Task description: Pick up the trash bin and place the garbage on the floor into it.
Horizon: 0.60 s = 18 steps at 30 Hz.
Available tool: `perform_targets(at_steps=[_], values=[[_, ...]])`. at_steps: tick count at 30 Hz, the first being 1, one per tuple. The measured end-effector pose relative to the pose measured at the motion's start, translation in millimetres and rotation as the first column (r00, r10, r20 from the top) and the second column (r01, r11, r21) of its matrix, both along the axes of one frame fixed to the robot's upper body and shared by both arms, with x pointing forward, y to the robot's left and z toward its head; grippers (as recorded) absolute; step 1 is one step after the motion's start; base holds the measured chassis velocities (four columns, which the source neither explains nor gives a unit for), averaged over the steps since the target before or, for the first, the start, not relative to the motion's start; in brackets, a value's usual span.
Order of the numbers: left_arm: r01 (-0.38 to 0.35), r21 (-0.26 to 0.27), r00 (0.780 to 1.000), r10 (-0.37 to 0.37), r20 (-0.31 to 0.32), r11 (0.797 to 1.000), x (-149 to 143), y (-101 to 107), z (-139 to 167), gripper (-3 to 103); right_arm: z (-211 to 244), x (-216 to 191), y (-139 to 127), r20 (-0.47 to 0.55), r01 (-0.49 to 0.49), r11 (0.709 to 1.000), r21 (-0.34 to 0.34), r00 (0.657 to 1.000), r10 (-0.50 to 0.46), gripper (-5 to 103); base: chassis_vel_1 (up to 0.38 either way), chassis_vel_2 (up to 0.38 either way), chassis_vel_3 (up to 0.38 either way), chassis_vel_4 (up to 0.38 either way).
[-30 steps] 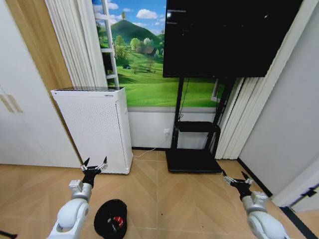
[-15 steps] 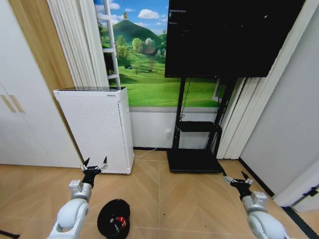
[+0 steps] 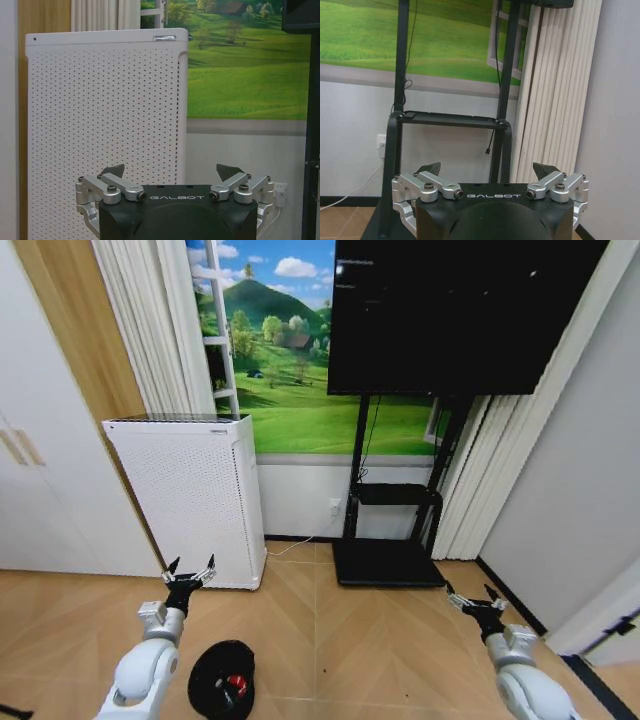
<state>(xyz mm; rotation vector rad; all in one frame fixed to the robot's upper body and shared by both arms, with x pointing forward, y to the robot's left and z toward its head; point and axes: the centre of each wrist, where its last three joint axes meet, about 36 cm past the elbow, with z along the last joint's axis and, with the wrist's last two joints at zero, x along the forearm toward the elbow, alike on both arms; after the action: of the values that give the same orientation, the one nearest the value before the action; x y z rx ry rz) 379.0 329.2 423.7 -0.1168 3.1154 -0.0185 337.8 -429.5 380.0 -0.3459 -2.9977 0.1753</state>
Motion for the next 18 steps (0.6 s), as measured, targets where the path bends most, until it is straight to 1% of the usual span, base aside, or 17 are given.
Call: perform_targets(at_steps=[4, 7, 18], values=[[0.001, 0.000, 1.000, -0.001, 0.000, 1.000, 0.0, -0.1, 0.0, 100, 0.0, 0.0, -0.1, 0.000, 0.000, 1.000, 0.000, 1.000, 0.000, 100, -0.168, -0.146, 0.149, 0.162], [0.001, 0.000, 1.000, -0.001, 0.000, 1.000, 0.0, -0.1, -0.1, 100, 0.0, 0.0, -0.1, 0.000, 0.000, 1.000, 0.000, 1.000, 0.000, 100, -0.097, -0.095, 0.090, 0.065], [0.000, 0.000, 1.000, 0.000, 0.000, 1.000, 0.0, 0.1, 0.0, 100, 0.0, 0.0, 0.0, 0.000, 0.000, 1.000, 0.000, 1.000, 0.000, 100, 0.039, 0.015, -0.025, 0.001]])
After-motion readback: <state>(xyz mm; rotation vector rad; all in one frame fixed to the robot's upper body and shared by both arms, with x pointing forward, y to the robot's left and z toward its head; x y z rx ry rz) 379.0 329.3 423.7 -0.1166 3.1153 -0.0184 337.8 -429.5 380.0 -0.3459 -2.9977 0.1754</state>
